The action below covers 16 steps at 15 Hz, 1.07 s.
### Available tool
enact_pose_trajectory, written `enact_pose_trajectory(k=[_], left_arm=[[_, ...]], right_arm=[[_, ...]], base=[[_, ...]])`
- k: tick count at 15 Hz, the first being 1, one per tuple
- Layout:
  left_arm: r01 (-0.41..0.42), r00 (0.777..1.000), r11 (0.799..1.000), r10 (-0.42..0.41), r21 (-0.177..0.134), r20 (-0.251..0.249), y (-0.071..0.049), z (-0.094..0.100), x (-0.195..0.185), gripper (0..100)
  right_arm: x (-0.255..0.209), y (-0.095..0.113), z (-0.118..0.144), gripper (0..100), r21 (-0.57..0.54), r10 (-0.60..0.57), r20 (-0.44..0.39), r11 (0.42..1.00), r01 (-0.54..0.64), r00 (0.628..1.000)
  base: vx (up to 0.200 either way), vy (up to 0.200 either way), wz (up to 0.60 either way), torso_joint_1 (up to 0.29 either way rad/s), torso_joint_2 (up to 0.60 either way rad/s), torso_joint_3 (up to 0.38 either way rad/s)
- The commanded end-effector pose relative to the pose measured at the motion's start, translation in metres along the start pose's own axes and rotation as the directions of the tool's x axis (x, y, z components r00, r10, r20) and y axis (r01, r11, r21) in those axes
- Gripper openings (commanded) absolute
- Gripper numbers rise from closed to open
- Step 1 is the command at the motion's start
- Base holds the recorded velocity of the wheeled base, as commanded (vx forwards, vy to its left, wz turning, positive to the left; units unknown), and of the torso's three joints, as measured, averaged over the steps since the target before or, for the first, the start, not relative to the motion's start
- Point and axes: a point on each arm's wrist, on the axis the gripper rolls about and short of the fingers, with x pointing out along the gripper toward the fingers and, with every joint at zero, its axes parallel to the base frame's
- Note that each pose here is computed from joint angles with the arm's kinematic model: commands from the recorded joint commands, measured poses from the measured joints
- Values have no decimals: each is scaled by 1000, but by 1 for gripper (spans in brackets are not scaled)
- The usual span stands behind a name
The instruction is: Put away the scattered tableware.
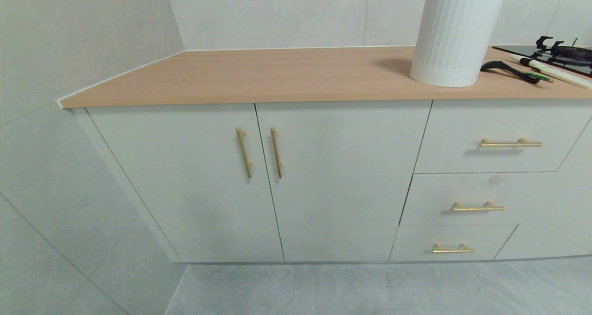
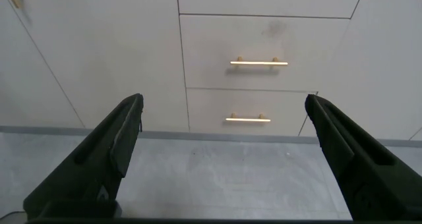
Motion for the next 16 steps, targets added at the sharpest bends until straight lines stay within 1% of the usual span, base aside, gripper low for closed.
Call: enact_pose_trajectory(k=[1,5,16], left_arm=[[-1,1000,1000,1,0,-1,0,0,0,100],[-1,1000,1000,1,-1,-1,0,0,0,100],[-1,1000,1000,1,0,-1,0,0,0,100]], right_arm=[[0,0,0,100,0,0,-2,1000,0,1000],[0,0,0,100,0,0,-2,1000,0,1000],[0,0,0,100,0,0,0,1000,0,1000]], base=[[0,0,0,0,0,0],[0,0,0,0,0,0],[0,-200,0,4,2,2]])
